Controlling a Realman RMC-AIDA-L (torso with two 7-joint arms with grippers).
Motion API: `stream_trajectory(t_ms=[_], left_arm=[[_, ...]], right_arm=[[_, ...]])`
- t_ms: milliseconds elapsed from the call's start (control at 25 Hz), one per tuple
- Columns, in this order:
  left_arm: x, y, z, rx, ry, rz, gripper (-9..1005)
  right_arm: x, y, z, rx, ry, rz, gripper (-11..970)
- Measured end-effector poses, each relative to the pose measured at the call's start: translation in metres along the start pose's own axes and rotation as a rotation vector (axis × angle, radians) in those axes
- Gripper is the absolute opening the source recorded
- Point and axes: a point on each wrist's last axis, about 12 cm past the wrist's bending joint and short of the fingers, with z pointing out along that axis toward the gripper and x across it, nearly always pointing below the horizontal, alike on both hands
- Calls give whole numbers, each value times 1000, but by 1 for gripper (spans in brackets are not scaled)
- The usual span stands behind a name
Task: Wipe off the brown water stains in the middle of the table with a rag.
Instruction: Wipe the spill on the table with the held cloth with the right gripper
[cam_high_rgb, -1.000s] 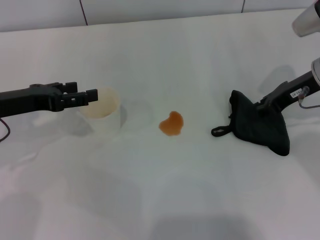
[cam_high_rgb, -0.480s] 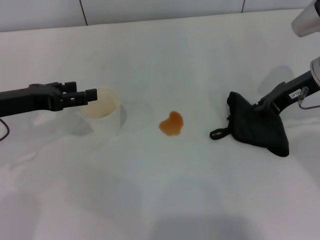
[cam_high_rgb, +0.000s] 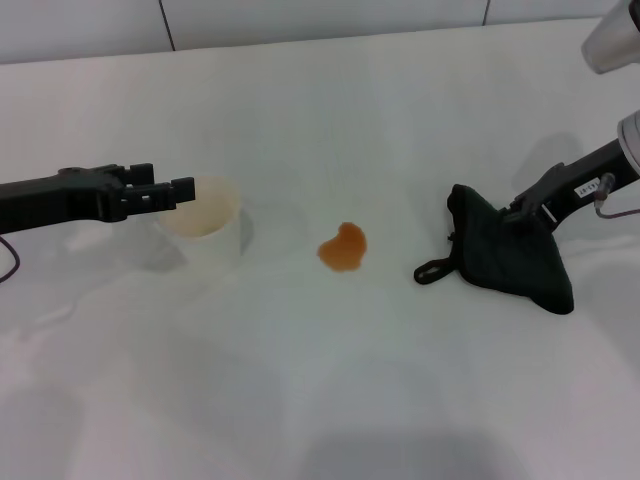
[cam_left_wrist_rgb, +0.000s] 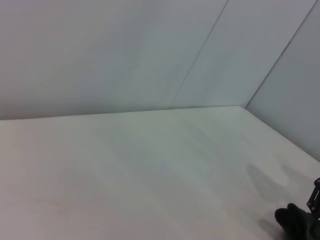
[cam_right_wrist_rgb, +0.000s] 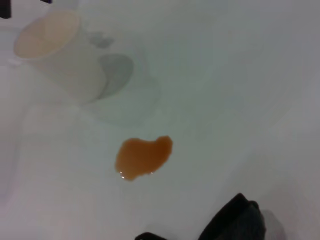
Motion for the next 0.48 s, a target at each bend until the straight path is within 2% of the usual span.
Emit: stream_trajectory(t_ms=[480], left_arm=[[0, 0, 0, -1, 0, -1, 877]], right_arm=[[-17, 13, 5, -87, -43, -65, 122]])
